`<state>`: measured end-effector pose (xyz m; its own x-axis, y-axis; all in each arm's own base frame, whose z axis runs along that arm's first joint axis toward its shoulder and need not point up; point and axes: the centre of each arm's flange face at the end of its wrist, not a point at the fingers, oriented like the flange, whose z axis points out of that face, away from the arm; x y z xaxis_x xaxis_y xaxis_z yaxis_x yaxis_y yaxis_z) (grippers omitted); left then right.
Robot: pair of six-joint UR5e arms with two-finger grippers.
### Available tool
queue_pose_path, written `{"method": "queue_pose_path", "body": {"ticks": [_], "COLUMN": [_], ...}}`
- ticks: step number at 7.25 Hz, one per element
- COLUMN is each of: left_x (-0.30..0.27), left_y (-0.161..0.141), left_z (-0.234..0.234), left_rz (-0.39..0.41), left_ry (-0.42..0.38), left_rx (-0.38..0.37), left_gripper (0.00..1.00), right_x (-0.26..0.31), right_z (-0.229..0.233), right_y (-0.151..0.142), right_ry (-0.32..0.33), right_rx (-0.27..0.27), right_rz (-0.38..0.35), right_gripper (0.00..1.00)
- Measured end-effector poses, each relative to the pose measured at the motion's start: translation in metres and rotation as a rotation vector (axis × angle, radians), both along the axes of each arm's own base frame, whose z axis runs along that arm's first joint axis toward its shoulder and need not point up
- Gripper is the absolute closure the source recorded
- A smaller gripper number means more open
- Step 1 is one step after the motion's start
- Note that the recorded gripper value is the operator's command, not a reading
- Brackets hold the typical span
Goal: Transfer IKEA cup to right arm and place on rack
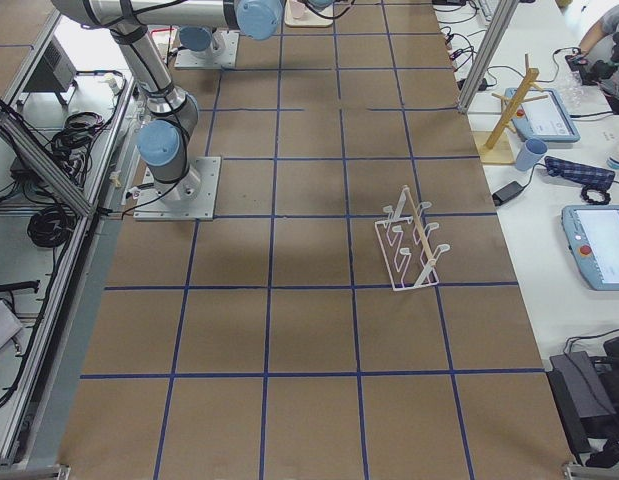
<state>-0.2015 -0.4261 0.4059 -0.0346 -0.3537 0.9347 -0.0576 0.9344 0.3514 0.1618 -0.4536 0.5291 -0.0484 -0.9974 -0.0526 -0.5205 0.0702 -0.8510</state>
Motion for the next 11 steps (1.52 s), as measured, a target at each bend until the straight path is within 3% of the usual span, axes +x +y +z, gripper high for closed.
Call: {"method": "queue_pose_path", "body": {"ticks": [7,8,11], "left_x": [-0.001,-0.001,-0.002], "left_y": [0.004,0.005,0.008], "left_z": [0.004,0.004,0.005], "left_rz": [-0.002,-0.003,-0.003], "left_ry": [-0.001,-0.001,-0.001], "left_rx": [-0.011,-0.013,-0.022], "left_gripper": [1.0,1.0,1.0], "right_x": [0.015,0.017,0.021], "right_z": [-0.008,-0.009,-0.01], "right_y": [0.001,0.001,0.002], "right_ry": [-0.031,-0.035,-0.035], "right_rx": [0.022,0.036,0.059], "right_rz": [0.019,0.018,0.015], "right_gripper": [0.02,0.18,0.45]}}
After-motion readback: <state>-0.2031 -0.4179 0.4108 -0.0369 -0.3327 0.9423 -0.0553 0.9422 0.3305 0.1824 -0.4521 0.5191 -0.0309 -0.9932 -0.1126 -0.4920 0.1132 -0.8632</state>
